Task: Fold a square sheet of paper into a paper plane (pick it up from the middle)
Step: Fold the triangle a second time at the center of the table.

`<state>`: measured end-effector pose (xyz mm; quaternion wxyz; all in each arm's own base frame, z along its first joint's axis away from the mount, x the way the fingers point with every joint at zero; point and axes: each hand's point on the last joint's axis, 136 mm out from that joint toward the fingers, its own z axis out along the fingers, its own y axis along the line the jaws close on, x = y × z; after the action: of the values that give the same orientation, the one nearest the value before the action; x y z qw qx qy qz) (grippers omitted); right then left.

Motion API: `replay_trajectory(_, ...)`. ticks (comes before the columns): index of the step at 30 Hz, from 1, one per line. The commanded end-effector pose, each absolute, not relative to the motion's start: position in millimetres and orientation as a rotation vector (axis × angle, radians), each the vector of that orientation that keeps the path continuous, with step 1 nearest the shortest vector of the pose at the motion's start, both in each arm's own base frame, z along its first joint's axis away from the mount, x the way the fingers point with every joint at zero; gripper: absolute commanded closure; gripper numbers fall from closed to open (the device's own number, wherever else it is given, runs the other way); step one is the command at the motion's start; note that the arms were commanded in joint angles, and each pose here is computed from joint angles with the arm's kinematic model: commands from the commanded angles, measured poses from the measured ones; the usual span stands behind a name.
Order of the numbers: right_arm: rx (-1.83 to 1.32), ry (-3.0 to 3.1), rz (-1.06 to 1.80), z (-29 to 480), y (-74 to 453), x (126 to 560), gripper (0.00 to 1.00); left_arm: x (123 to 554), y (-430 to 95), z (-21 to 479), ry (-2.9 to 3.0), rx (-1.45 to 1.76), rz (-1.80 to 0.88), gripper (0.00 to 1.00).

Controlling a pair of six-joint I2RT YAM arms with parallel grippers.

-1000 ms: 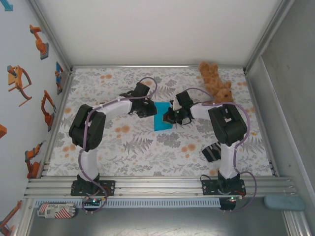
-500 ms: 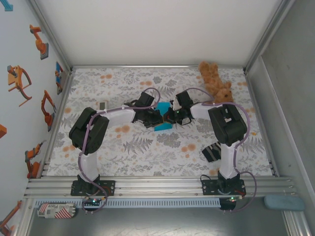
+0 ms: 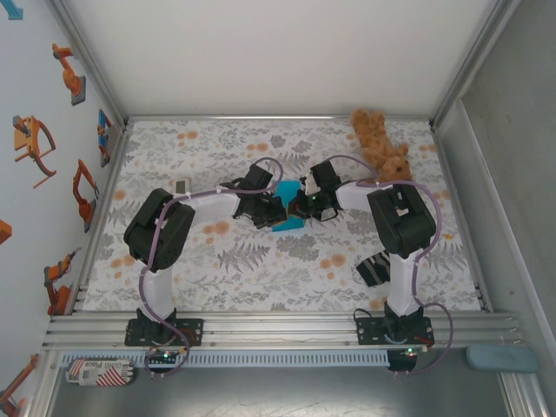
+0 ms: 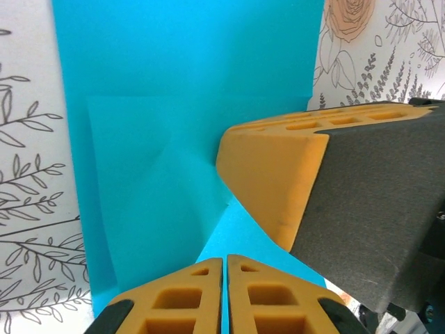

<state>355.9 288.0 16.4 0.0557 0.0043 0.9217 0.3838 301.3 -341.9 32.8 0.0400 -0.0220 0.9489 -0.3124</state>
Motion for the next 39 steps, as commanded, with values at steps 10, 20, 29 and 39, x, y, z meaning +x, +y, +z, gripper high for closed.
replay_trajectory(10,0.119,3.014,0.946,-30.5,261.7,325.3,1.00,287.6,-325.1,5.9,2.992,-0.055,-0.823,0.90)
replay_trajectory(20,0.118,3.021,0.941,-31.2,260.8,324.0,1.00,286.2,-320.2,-2.7,3.008,-0.062,-0.791,0.91)
replay_trajectory(29,0.124,3.042,0.902,-37.1,256.3,321.1,1.00,283.6,-313.6,-7.2,3.022,-0.061,-0.757,0.91)
replay_trajectory(39,0.143,3.074,0.851,-45.5,250.6,317.8,1.00,259.9,-293.8,-8.6,3.074,0.006,-0.719,0.95)
